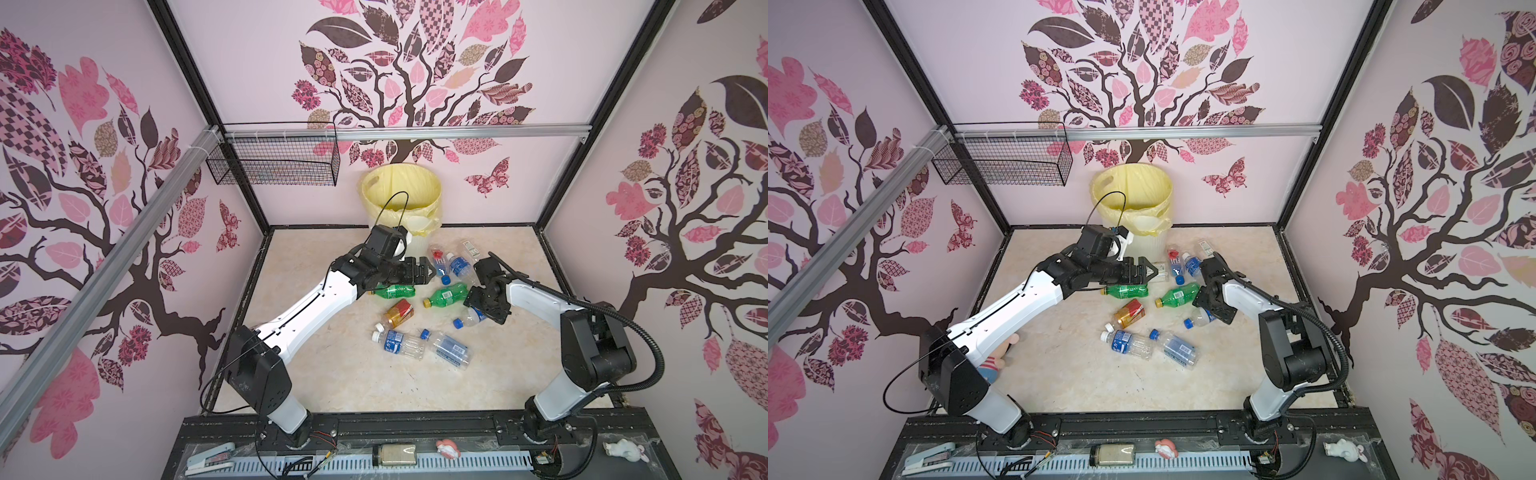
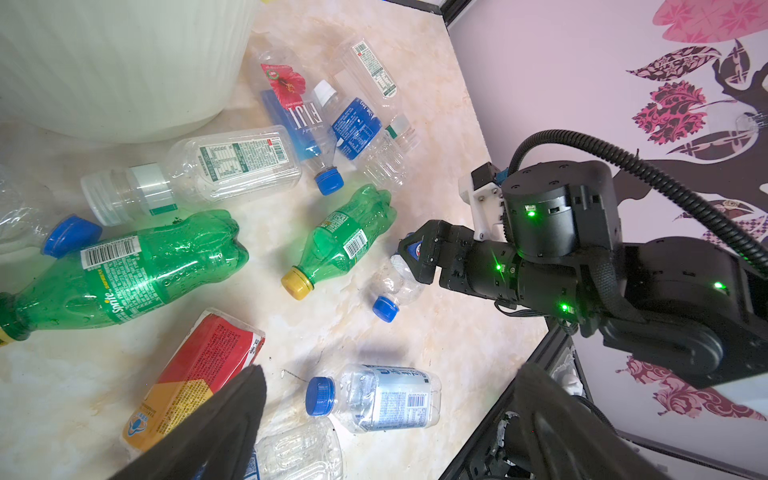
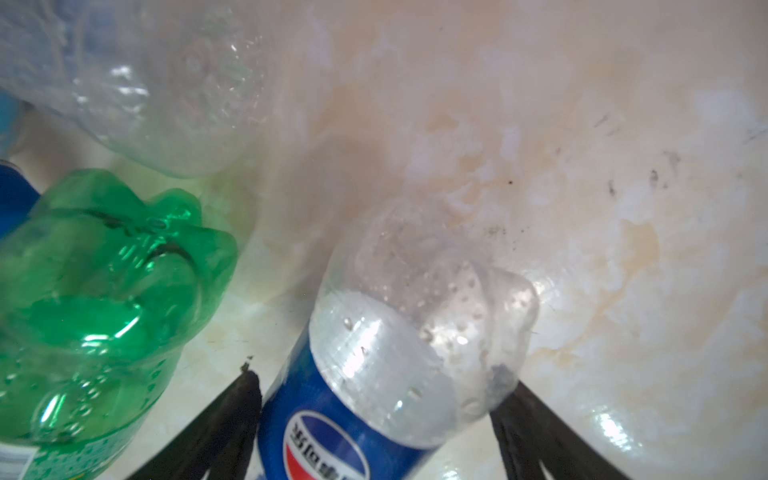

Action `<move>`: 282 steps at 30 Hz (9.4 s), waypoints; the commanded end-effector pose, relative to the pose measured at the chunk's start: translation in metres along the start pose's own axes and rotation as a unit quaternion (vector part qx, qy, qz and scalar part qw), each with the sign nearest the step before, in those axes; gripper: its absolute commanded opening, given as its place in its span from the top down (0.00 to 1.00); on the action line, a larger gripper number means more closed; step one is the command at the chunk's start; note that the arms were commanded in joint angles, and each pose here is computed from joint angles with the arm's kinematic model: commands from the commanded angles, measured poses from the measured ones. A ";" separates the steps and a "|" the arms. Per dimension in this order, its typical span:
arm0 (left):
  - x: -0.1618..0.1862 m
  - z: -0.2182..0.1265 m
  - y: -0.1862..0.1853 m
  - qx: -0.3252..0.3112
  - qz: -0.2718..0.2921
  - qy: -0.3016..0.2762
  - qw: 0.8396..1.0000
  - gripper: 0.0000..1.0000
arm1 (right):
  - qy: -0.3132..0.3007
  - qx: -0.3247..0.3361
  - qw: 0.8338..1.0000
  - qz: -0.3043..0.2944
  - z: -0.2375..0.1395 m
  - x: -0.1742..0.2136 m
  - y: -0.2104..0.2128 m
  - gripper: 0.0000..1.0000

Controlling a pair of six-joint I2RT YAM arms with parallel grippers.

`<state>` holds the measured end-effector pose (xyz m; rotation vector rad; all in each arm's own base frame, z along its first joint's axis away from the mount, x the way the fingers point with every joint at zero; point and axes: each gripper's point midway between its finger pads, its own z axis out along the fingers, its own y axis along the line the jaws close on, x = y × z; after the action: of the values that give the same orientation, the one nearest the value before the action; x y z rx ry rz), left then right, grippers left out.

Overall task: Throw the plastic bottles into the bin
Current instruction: 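Lower right gripper onto the Pepsi-label bottle while left gripper reaches a blue-cap bottle, then close right gripper on the Pepsi bottle while left gripper grasps the blue-cap bottle, then lift both held bottles up toward the bin, then raise both held bottles over the bin and open both grippers, then lower both empty grippers toward the bottles lying beside the bin, then close left gripper on a clear bottle while right gripper descends toward a blue-label bottle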

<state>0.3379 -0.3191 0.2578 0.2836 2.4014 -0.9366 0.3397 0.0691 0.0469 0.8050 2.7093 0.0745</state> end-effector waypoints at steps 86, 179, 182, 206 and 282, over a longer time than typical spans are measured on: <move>-0.030 0.044 -0.059 0.075 0.033 -0.016 0.997 0.79 | -0.054 -0.326 0.942 -0.057 -0.217 -0.070 0.175 0.45; -0.249 -0.063 0.010 -0.085 0.049 -0.333 0.938 0.03 | -0.285 -0.351 0.863 -0.226 -0.378 -0.078 0.221 0.00; -0.247 -0.067 0.009 -0.088 0.054 -0.333 0.937 0.03 | -0.284 -0.351 0.863 -0.225 -0.378 -0.078 0.222 0.00; -0.181 -0.103 0.122 -0.181 -0.099 -0.303 0.931 0.03 | -0.240 -0.307 0.885 -0.255 -0.312 -0.055 0.228 0.00; -0.068 0.072 0.327 -0.200 -0.368 -0.075 0.905 0.49 | -0.200 -0.214 0.854 -0.430 -0.182 0.048 0.259 0.00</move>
<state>0.5407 -0.1328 0.0480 -0.8942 2.5502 -0.6667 0.3792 0.3186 0.2308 -0.5146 2.2810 0.2567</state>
